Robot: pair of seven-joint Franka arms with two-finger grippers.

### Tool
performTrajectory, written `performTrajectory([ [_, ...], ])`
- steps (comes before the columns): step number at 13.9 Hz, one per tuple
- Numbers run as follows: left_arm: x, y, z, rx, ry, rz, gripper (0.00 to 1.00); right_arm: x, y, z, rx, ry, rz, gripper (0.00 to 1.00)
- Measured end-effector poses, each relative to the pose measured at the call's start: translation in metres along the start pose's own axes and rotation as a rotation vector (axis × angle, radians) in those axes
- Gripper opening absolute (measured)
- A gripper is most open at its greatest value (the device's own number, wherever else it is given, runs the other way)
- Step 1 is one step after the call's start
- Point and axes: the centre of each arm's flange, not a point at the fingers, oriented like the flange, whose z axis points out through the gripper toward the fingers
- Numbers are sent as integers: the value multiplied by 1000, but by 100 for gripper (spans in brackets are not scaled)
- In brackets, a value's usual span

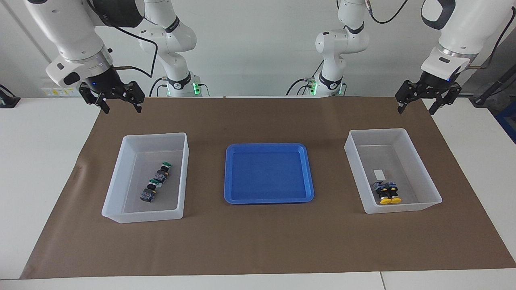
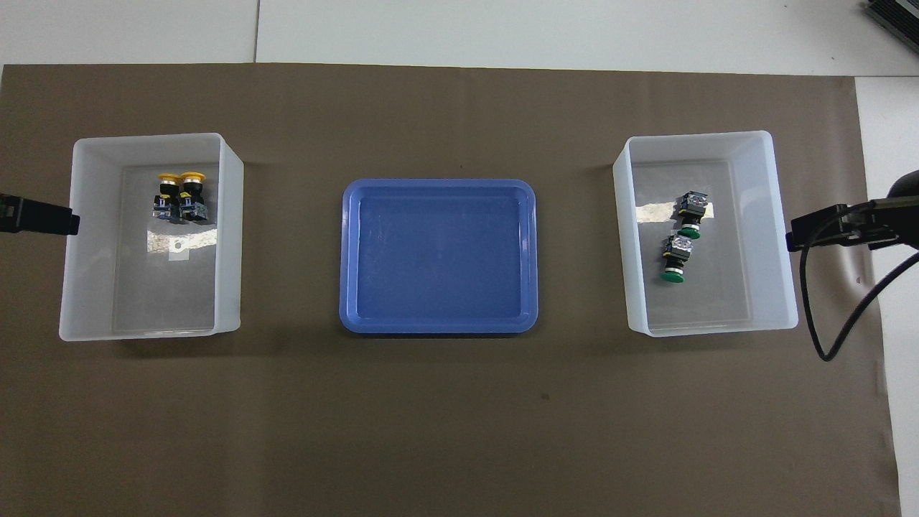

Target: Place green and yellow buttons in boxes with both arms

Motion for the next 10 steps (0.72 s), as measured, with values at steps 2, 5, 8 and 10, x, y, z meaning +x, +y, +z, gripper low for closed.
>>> performTrajectory([
  [2,0,2,1,-8,-4,2,100,0,0,0,0,0,0,100],
  [5,-6,1,8,-13,-35,-57,100,0,0,0,0,0,0,100],
  [8,-10,1,12,-14,-43,-80,100,0,0,0,0,0,0,100],
  [10,-10,1,11,-13,-42,-83,100,0,0,0,0,0,0,100],
])
